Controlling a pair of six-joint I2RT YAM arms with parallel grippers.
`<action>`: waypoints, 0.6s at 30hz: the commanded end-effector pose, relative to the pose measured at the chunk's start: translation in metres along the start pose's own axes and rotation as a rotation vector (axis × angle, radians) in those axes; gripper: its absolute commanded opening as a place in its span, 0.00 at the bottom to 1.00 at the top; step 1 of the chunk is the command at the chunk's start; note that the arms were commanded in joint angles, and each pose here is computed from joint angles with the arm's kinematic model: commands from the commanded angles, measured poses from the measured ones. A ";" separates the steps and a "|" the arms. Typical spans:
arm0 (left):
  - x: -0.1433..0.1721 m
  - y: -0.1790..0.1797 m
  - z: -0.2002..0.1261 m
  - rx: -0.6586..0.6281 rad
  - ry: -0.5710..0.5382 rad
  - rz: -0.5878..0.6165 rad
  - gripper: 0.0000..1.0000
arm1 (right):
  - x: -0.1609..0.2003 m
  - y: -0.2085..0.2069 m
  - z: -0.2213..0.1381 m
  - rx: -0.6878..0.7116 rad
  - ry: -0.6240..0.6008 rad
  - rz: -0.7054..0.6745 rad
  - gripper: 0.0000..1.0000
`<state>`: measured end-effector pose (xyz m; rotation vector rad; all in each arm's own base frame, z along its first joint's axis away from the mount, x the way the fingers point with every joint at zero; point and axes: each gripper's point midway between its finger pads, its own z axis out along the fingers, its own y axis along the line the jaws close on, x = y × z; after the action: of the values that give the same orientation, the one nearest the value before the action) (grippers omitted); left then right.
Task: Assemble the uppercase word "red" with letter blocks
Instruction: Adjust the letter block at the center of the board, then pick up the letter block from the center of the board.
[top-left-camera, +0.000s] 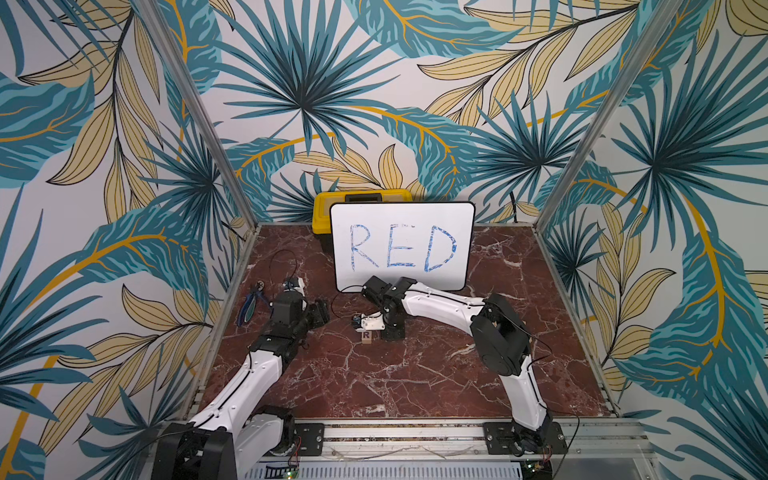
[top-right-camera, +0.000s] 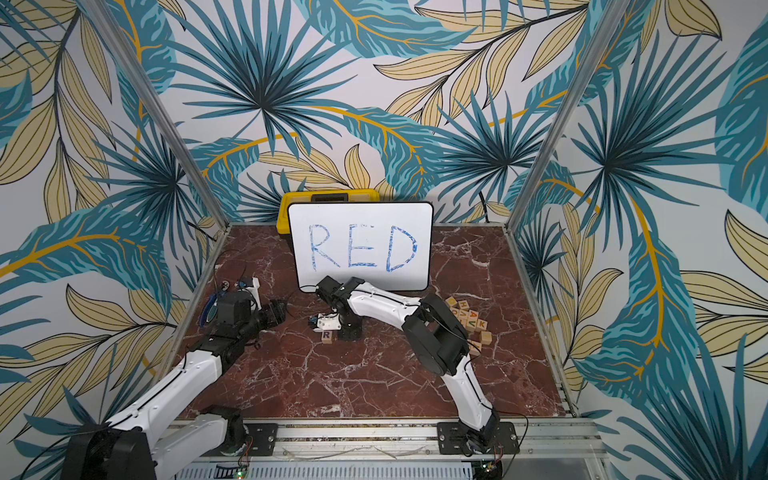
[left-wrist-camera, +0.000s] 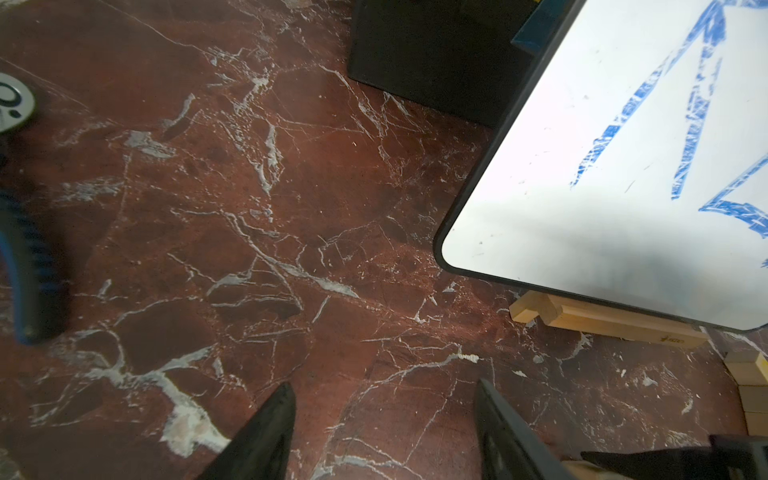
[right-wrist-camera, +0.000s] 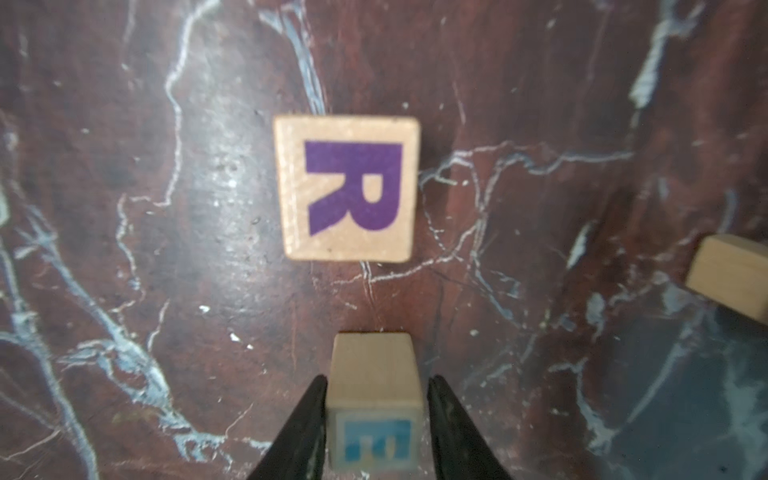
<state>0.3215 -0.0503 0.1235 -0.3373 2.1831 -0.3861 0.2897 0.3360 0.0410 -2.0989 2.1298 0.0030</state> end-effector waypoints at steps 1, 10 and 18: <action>0.006 0.004 0.000 -0.003 0.016 -0.003 0.69 | -0.003 0.001 -0.027 0.010 -0.055 0.025 0.42; 0.003 0.002 -0.002 0.005 0.002 -0.002 0.69 | -0.002 0.003 -0.069 0.067 -0.139 0.071 0.42; -0.005 -0.007 -0.008 0.045 -0.019 0.004 0.68 | 0.008 -0.020 -0.111 0.239 -0.298 0.285 0.41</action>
<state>0.3206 -0.0536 0.1256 -0.3248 2.1815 -0.4104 0.2855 0.3192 0.1372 -1.7377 2.0755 0.0717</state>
